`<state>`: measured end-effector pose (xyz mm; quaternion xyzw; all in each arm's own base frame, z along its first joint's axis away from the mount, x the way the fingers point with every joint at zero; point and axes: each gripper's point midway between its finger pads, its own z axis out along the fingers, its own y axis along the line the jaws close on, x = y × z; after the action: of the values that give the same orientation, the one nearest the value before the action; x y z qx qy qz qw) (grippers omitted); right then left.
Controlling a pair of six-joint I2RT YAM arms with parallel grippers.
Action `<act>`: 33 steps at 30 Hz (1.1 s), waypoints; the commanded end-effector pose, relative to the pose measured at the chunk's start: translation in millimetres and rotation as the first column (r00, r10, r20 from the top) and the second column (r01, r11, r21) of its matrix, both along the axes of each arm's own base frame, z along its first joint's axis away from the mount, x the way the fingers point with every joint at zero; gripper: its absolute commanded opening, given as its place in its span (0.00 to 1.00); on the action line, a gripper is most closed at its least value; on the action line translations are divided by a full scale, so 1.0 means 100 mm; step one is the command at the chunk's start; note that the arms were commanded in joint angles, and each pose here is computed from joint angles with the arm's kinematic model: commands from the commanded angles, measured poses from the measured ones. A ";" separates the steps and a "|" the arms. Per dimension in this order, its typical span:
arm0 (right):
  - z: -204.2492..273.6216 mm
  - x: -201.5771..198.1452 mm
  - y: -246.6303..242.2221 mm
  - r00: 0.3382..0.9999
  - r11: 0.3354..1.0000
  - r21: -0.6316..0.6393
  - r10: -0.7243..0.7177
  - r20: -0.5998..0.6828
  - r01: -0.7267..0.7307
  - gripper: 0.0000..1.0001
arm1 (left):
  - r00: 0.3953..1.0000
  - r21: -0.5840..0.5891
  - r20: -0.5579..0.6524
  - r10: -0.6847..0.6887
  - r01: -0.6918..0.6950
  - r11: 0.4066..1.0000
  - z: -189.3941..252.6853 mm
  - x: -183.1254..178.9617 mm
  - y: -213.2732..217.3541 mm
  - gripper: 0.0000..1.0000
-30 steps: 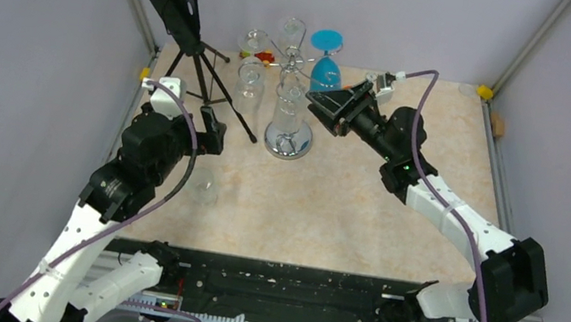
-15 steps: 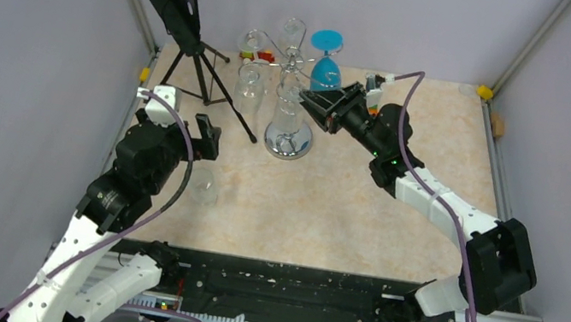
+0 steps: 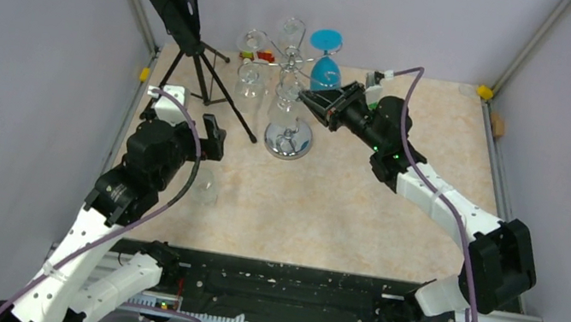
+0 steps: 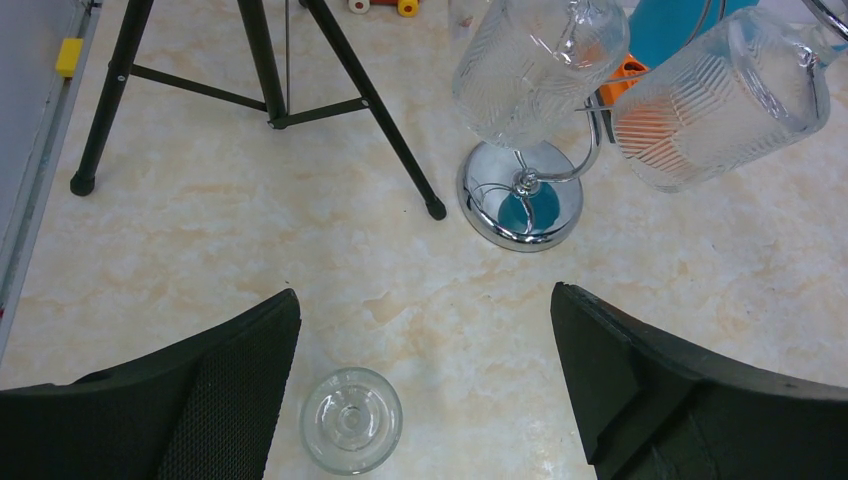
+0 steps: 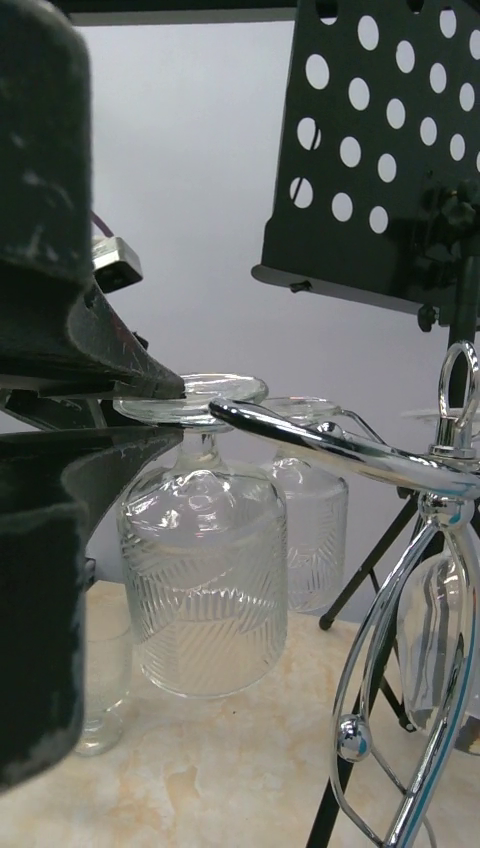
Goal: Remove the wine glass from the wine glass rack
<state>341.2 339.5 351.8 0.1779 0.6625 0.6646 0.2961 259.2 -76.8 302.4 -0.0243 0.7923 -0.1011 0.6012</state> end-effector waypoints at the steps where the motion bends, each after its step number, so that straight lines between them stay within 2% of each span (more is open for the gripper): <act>1: 0.27 0.00 0.05 0.998 1.000 -0.010 0.000 0.058 0.000 0.08 | 0.999 -0.026 0.037 0.004 -0.003 1.000 0.08 0.03 -0.01 0.99; 5: 0.27 0.02 0.02 0.998 0.998 -0.064 -0.024 0.061 0.028 0.04 | 0.999 -0.024 0.038 0.006 -0.005 1.000 0.08 0.03 0.00 0.99; 11: 0.23 0.08 -0.03 0.995 0.981 -0.182 -0.051 0.087 0.067 0.04 | 0.999 -0.017 0.038 0.014 -0.014 1.000 0.06 0.02 0.02 0.99; 24: 0.06 0.17 -0.15 0.986 0.895 -0.430 -0.057 0.154 0.119 0.10 | 0.999 -0.004 0.038 0.023 -0.023 1.000 0.03 0.01 0.05 0.99; 27: 0.07 0.17 -0.14 0.986 0.890 -0.442 -0.046 0.161 0.113 0.09 | 0.999 -0.003 0.035 0.024 -0.024 1.000 0.02 0.01 0.06 0.99; 30: 0.09 0.16 -0.12 0.986 0.895 -0.433 -0.036 0.162 0.104 0.01 | 0.999 -0.002 0.037 0.025 -0.025 1.000 0.02 0.01 0.06 0.99; 33: 0.16 0.13 -0.08 0.986 0.919 -0.384 -0.025 0.167 0.089 0.00 | 0.999 0.000 0.036 0.028 -0.028 1.000 0.01 0.00 0.07 0.99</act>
<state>347.5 332.0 361.2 0.0872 0.7587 0.5264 0.3736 257.3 -73.5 293.2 -0.0280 0.7958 -0.0943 0.5975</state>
